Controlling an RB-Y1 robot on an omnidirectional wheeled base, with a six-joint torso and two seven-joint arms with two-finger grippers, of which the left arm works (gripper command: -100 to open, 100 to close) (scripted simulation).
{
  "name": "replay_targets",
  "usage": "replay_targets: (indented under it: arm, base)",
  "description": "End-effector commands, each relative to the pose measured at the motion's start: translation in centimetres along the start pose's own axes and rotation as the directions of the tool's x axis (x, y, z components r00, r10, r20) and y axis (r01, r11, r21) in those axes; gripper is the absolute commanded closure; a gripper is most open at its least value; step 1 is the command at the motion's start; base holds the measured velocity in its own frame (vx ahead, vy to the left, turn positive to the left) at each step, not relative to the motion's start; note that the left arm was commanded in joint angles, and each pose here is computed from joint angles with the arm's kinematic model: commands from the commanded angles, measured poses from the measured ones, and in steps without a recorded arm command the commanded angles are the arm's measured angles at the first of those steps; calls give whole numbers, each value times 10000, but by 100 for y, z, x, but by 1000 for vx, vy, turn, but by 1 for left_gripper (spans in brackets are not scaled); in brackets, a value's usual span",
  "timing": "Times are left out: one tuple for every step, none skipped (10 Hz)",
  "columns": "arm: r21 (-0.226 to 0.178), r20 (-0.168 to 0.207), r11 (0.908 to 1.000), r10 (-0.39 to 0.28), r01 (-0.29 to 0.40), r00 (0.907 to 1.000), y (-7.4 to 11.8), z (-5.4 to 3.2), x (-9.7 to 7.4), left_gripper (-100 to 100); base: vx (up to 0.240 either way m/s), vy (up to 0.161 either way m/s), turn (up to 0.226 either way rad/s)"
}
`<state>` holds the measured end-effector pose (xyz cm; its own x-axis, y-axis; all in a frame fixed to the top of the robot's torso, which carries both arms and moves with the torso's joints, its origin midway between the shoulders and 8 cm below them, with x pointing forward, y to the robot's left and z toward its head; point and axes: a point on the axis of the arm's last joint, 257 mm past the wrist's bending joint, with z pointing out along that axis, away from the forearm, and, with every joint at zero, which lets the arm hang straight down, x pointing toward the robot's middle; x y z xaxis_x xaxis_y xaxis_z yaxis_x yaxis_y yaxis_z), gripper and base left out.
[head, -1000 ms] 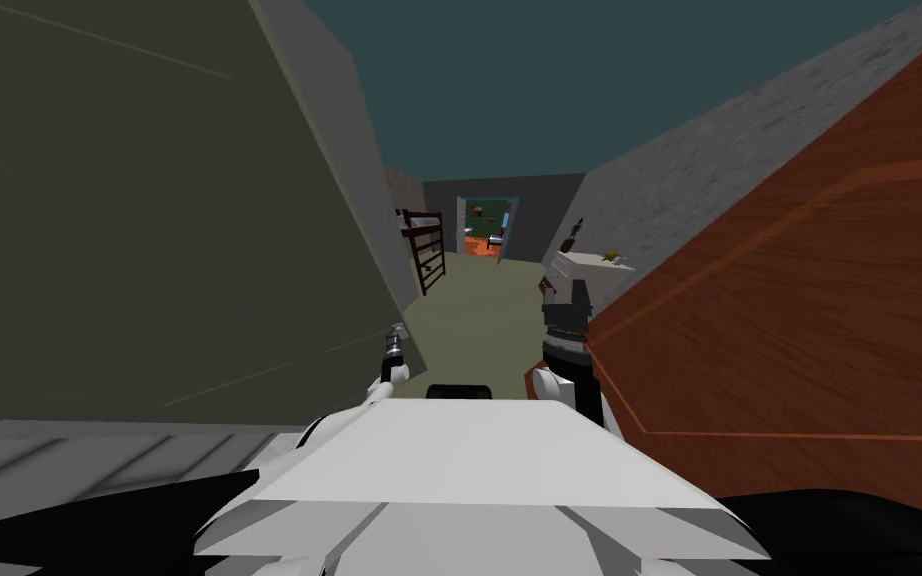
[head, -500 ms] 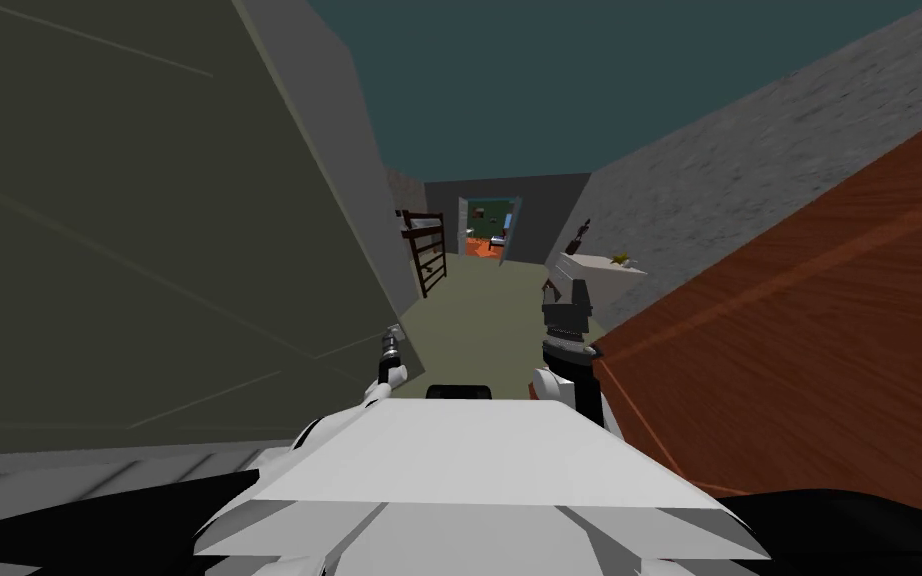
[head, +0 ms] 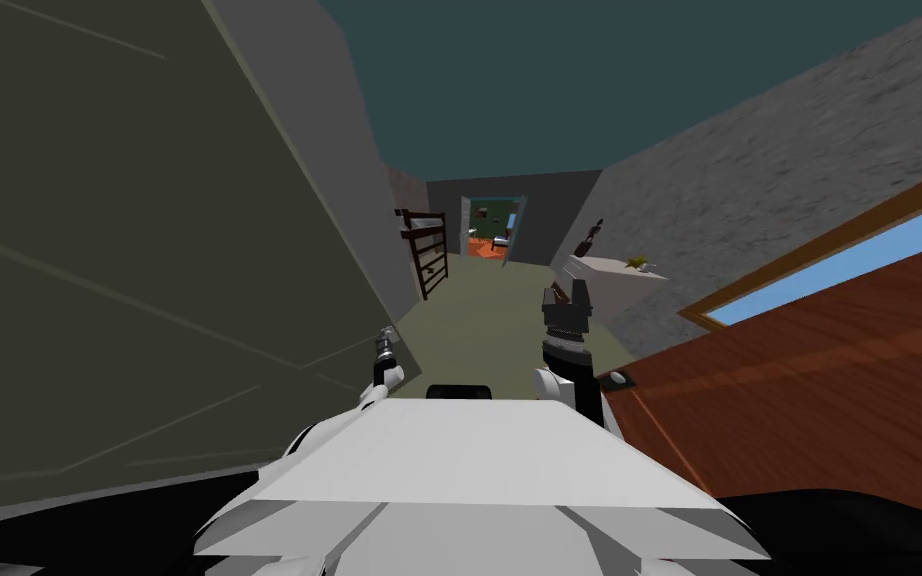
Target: Push the door open
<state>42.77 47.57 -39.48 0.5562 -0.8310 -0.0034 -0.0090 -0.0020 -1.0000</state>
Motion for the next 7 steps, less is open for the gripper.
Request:
replay_targets:
  arm:
    - [85, 225, 10000, -23, 21, 9997, -32, 32, -73, 100]
    - [85, 405, 10000, -31, 28, 9992, -33, 35, -146, 100]
    - [86, 527, 10000, -36, 32, 9986, -33, 37, -196, 100]
    - [7, 522, 10000, 5, -5, 9986, 4, 10, -227, 100]
    - [61, 850, 10000, 6, -11, 9964, -18, 23, -369, 100]
    - [62, 915, 10000, 3, -9, 9958, -19, 23, -395, 100]
    - [66, 1143, 10000, -4, -3, 9934, -21, 21, -486, 100]
  base:
    - [211, -11, 56]
    - [234, -23, 49]
    - [207, 5, 50]
    - [80, 20, 39]
    - [150, 28, 45]
    - [193, 17, 39]
    - [230, 28, 32]
